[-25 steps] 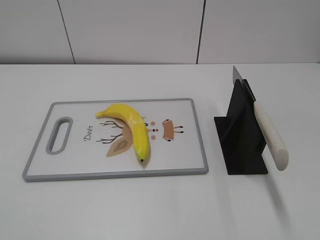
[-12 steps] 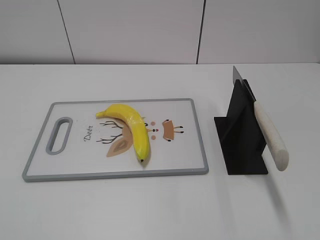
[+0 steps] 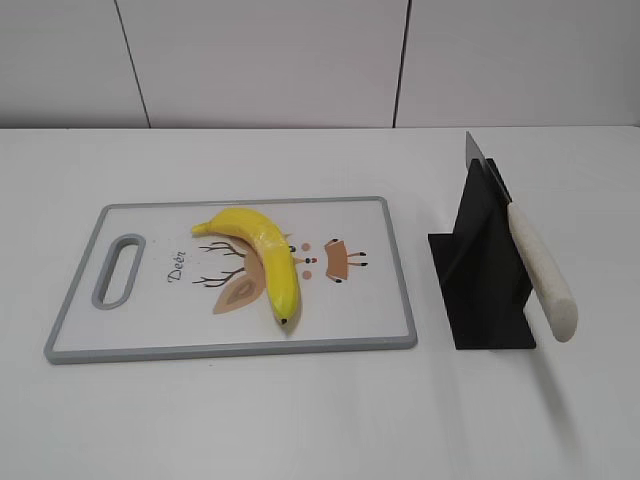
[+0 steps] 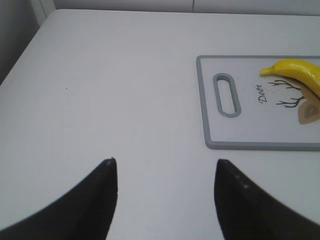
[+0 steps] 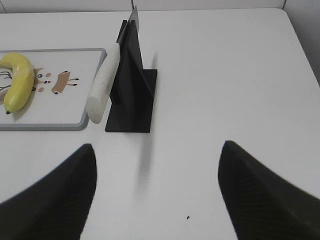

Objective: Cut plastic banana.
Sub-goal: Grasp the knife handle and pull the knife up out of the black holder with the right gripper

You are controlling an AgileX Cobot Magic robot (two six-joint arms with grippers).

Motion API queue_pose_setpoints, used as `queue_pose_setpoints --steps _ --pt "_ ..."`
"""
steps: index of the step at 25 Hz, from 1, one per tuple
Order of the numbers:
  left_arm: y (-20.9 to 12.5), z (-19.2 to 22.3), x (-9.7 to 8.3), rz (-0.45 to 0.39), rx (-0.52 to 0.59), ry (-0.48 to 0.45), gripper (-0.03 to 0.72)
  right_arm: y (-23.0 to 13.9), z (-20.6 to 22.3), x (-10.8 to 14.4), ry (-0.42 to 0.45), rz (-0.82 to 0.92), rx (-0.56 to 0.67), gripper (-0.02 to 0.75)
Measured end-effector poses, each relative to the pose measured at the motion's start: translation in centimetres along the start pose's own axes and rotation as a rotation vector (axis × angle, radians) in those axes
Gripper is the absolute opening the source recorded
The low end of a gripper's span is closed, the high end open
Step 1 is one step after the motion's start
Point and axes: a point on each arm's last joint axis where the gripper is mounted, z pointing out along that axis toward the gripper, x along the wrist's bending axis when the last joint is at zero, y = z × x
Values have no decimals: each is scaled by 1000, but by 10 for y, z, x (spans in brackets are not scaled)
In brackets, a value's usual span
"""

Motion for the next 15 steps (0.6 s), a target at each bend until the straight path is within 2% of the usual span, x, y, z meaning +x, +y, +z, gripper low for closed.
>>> queue_pose_setpoints --steps 15 --pt "0 0 0 0 -1 -1 598 9 -1 1 0 2 15 582"
